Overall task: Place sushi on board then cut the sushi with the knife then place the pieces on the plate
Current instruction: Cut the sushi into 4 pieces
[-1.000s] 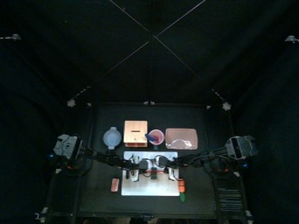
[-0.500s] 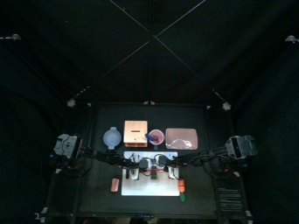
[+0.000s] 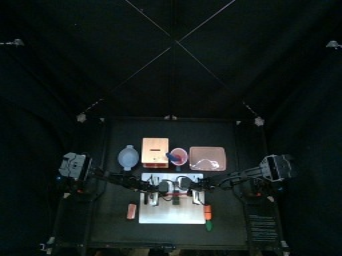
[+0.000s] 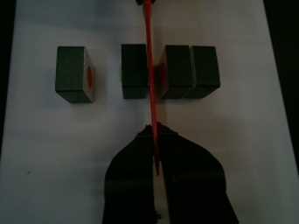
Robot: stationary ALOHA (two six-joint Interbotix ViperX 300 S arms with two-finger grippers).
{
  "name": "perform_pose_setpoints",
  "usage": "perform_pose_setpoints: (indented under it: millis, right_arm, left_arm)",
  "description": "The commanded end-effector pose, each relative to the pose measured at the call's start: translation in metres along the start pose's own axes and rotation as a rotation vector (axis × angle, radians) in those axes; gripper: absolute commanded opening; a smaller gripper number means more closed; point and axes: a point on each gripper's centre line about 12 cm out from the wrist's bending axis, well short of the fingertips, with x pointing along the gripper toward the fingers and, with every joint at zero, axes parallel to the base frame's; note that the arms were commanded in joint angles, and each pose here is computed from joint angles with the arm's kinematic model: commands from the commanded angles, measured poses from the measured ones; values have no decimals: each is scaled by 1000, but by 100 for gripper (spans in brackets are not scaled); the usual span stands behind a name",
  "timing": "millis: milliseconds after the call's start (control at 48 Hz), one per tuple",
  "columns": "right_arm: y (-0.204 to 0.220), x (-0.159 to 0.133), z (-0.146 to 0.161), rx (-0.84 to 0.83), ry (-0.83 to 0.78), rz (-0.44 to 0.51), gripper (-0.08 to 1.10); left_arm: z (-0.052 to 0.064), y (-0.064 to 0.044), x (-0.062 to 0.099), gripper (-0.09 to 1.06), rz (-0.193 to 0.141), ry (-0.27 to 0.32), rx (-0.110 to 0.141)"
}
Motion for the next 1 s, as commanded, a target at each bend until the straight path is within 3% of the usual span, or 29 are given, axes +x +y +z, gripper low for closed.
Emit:
perform_pose_setpoints:
  millis: [21,292,521,688,1000]
  right_arm:
    - [4,-19,12,1,-51,17,27]
    - [12,-33,13,-6,-84,42,27]
    - [26,-33,9,-14,-76,72,27]
    - [26,-27,6,-7,-58,73,27]
    - [26,-21,3,-7,-39,67,27]
  left_arm:
    - [15,-9,-15,33,-20,-45,12]
    - [25,-22,-24,33,-48,-81,29]
    - [25,-35,-23,33,-72,-80,39]
    - [21,-35,-19,33,-71,-64,26]
    - [15,-35,-12,33,-67,-43,24]
